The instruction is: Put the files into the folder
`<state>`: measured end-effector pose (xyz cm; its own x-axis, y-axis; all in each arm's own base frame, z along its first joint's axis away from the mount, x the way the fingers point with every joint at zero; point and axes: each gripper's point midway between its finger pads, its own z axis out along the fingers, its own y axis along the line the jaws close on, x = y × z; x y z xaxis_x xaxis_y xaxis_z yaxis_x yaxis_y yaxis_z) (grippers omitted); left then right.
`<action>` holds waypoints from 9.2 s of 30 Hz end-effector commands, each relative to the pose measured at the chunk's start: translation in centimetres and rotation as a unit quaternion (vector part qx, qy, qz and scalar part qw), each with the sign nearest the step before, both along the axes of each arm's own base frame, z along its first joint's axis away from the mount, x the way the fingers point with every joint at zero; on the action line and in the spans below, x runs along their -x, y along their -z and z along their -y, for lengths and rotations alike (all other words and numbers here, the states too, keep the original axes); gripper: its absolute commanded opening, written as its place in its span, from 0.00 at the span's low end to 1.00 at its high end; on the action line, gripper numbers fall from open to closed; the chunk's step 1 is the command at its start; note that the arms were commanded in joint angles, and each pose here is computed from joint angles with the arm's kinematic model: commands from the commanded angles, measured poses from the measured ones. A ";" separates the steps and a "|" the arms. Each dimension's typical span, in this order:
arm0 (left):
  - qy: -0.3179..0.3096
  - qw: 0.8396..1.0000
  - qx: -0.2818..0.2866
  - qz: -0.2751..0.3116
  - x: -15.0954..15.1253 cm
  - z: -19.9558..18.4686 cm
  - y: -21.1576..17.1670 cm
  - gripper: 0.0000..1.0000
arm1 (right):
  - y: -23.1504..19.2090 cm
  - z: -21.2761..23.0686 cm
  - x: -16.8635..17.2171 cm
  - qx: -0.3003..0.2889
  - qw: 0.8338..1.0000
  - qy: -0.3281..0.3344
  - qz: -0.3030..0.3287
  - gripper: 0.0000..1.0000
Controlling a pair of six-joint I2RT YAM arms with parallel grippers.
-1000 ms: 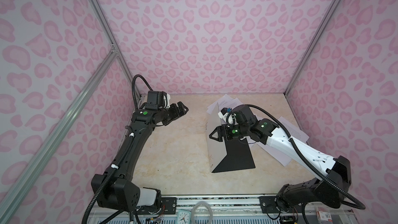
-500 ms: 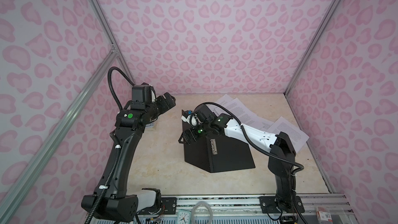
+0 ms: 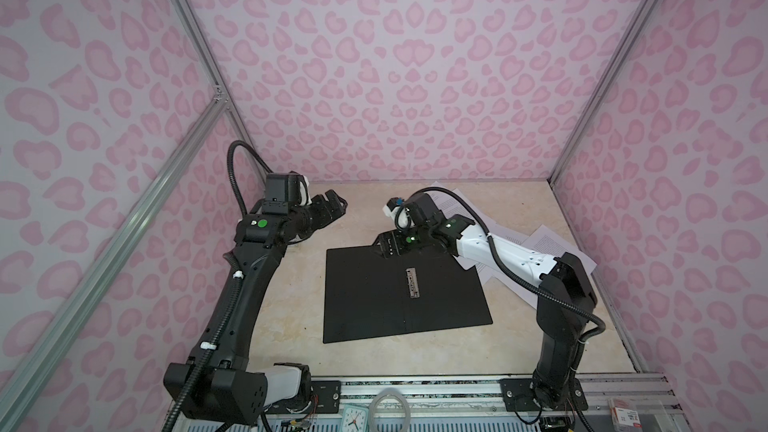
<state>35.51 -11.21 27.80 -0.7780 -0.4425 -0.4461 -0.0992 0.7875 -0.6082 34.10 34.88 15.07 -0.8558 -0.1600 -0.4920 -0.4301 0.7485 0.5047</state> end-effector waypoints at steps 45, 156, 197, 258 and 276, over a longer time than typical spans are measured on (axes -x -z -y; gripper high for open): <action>0.133 0.949 0.056 -0.279 6.4 8.1 26.3 0.98 | 12.6 3.3 8.0 -0.009 0.975 -0.027 -0.221 0.19; 0.169 0.976 0.086 -0.104 1.2 11.6 10.4 0.99 | 12.2 3.1 0.9 0.099 0.980 0.004 -0.173 0.23; 0.104 0.991 0.059 -0.055 2.6 6.2 3.9 0.99 | 8.0 -12.2 0.1 -0.105 0.966 0.035 -0.234 0.14; 0.125 0.972 0.070 -0.185 4.9 19.8 12.6 0.98 | 13.0 18.9 -8.2 -0.014 0.938 0.259 -0.230 0.66; 0.153 0.968 0.092 -0.179 3.3 18.3 12.0 0.98 | 8.3 22.8 -17.4 0.039 0.960 0.233 -0.152 0.70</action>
